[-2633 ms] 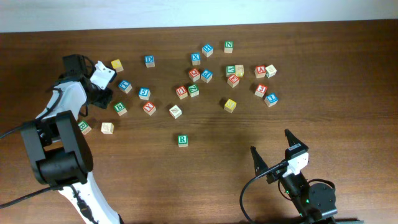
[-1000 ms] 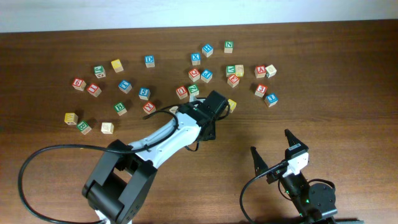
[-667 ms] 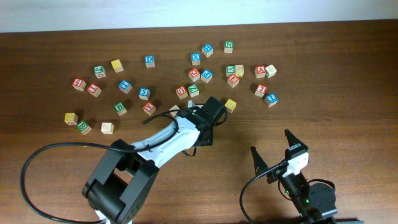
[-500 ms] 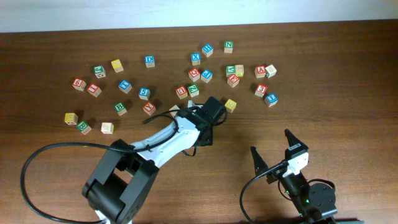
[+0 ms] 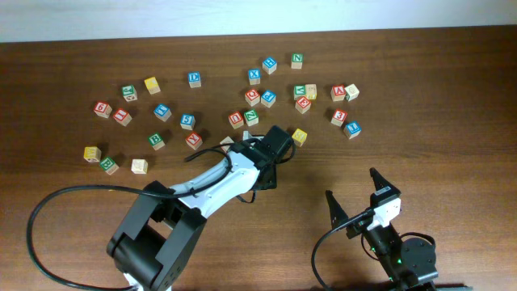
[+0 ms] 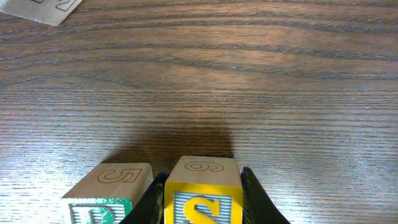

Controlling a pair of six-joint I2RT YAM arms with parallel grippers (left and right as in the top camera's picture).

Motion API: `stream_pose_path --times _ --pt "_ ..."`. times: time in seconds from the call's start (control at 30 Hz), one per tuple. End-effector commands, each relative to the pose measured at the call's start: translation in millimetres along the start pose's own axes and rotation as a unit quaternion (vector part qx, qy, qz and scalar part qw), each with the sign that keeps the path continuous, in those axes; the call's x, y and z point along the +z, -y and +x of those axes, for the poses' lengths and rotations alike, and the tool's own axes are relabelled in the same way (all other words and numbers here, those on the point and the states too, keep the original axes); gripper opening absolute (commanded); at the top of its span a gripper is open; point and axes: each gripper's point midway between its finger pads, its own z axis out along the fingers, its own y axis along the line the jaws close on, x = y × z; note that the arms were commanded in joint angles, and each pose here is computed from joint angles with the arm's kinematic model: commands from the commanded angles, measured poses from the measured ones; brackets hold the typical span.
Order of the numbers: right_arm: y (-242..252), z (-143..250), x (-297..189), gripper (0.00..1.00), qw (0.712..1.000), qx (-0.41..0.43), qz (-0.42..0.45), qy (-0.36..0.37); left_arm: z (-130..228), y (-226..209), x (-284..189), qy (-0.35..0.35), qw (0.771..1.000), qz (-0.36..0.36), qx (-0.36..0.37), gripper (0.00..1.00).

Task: Spell out RSS
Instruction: 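Carry the S block and place it right of the R block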

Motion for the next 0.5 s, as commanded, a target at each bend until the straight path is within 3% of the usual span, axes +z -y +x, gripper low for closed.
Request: stream_pose_path --times 0.0,0.23,0.47 --pt "0.2 2.8 0.2 0.98 1.000 0.006 0.001 -0.002 7.7 -2.9 5.3 -0.014 1.000 -0.003 -0.006 0.04" --pt "0.2 2.8 0.2 0.98 1.000 0.005 0.001 -0.002 8.0 -2.8 5.3 -0.015 1.000 -0.003 -0.005 0.16" --pt "0.2 2.8 0.2 0.98 1.000 0.005 0.001 -0.002 8.0 -2.8 5.3 -0.015 1.000 -0.003 -0.005 0.35"
